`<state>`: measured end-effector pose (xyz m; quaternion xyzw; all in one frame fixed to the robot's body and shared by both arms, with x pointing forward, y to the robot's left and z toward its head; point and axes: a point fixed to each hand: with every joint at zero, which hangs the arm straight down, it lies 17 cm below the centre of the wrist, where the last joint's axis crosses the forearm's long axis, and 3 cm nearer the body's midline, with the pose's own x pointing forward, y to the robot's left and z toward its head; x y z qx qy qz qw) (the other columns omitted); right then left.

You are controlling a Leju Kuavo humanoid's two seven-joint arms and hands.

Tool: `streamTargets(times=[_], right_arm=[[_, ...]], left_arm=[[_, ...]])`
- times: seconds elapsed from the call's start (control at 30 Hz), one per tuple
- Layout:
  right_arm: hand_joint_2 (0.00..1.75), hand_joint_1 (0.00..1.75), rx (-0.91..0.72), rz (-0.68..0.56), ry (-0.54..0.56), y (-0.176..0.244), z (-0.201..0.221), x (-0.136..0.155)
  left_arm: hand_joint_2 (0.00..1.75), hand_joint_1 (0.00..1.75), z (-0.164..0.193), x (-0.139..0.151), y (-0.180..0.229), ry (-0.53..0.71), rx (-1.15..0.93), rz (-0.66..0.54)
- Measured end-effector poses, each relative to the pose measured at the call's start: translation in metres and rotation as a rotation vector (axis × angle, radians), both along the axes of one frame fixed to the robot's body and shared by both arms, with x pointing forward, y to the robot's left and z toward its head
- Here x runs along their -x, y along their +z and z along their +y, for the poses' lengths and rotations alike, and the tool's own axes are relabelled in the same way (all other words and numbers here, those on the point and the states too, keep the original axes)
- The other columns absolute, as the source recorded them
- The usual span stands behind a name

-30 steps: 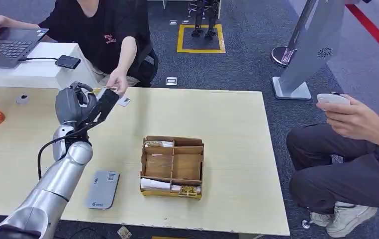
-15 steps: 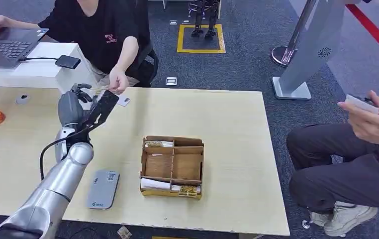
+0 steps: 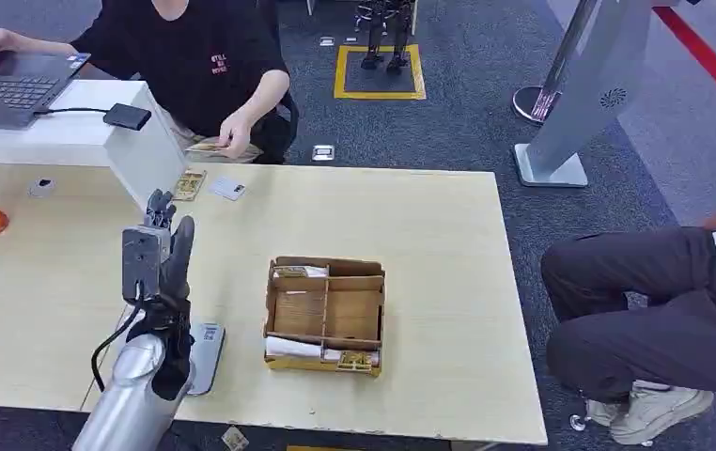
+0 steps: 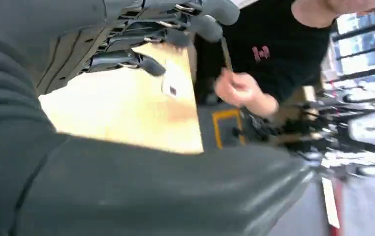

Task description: Pass the card to the sensor for recognition and then transmit it.

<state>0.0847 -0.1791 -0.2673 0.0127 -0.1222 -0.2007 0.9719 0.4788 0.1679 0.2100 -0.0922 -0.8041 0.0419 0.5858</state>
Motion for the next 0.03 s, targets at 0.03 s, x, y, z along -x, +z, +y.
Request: streamTargets(times=[0.03], right_arm=[[0.0, 0.0, -0.001, 0.003, -0.009, 0.0, 0.0008, 0.002]], left_arm=[[0.0, 0.0, -0.0034, 0.0127, 0.0036, -0.032, 0.052, -0.013]])
